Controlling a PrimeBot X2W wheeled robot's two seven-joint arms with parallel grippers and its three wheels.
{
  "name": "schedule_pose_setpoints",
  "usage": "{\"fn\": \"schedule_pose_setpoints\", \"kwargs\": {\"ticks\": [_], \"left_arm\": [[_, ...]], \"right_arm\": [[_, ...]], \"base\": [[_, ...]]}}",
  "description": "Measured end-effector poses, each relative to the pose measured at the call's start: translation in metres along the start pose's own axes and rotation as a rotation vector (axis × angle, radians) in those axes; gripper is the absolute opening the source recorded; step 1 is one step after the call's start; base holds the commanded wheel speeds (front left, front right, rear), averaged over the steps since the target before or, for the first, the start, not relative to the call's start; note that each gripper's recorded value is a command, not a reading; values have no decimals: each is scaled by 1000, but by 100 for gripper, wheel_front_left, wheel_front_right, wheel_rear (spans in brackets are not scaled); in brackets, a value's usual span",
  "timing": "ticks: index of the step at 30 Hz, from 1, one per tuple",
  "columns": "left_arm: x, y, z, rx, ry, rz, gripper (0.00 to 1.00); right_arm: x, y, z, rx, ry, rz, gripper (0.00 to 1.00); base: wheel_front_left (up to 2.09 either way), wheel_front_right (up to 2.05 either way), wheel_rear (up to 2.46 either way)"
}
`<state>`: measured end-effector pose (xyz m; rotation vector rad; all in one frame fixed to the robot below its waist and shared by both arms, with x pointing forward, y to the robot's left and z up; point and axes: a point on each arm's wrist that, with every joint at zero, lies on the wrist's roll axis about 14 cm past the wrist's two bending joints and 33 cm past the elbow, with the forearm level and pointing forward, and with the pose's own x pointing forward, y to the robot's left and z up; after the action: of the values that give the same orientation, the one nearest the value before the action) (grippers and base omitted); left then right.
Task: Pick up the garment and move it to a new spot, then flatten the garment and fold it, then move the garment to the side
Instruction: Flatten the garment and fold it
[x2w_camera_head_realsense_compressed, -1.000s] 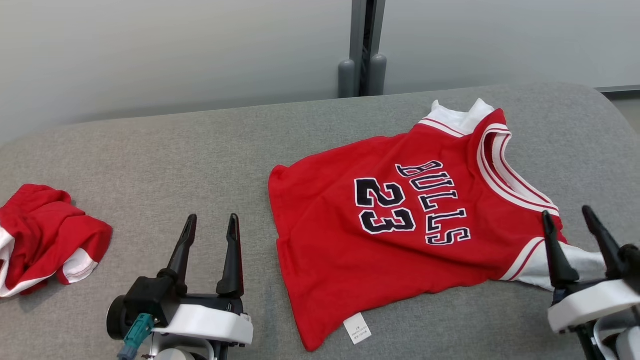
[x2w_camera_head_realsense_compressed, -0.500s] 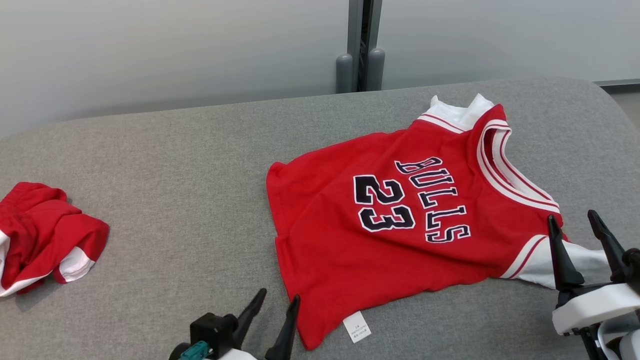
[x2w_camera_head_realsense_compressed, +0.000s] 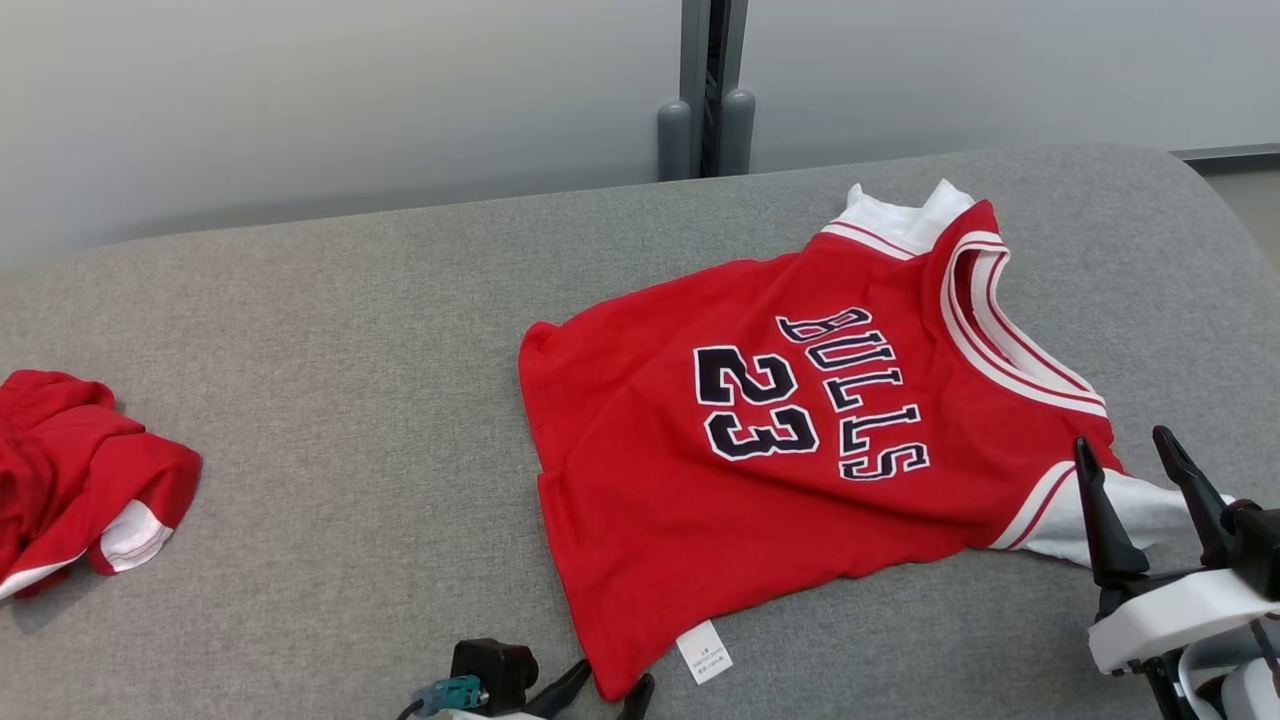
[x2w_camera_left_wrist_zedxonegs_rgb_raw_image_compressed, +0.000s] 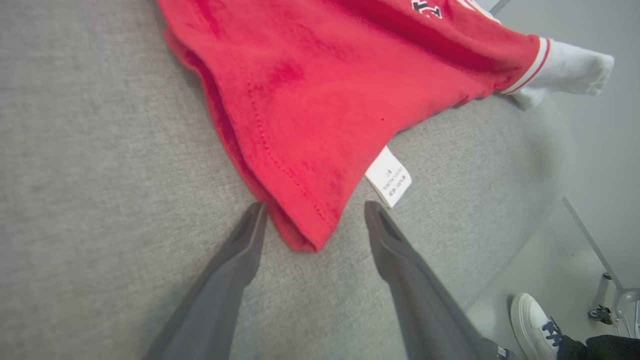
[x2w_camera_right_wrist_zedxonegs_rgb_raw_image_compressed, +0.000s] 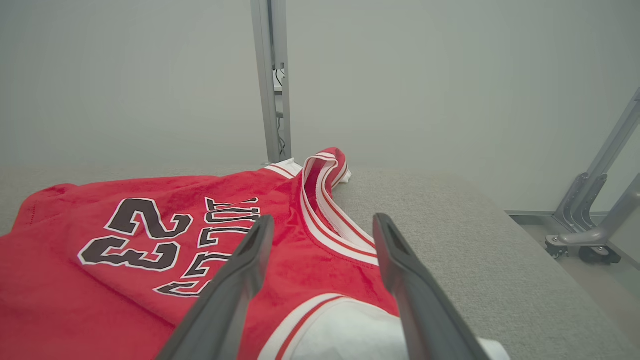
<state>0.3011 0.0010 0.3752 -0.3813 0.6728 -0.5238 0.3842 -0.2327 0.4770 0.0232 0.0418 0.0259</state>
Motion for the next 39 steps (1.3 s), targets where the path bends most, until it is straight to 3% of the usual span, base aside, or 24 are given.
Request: {"fn": "schedule_pose_setpoints", "kwargs": {"ticks": [7,8,9,15,21,27,33,39], "left_arm": [[6,-5,-4,37,34,-14,100],[7,-6,-4,40,36,-17,68],[8,-6,-3,45,37,-18,0],[9,-4,1,53,15,-10,0],[6,6,39,38,-138,23,0],[1,9,59,40,-217,31,0],[-1,8,65,53,-228,26,0],[0,8,61,63,-204,21,0]], "right_arm": [[-2,-8,-4,0,11,-22,100],[-3,-11,-6,1,16,-32,100],[-4,-14,-8,2,23,-41,100],[-7,-28,-18,22,53,-91,100],[-18,-47,-26,65,70,-155,100],[-42,-43,-40,80,112,-134,100],[-76,-45,-58,116,182,-130,100],[-82,-59,-63,105,209,-154,100]], "base": [[0,0,0],[0,0,0],[0,0,0],[0,0,0],[0,0,0],[0,0,0],[0,0,0],[0,0,0]]}}
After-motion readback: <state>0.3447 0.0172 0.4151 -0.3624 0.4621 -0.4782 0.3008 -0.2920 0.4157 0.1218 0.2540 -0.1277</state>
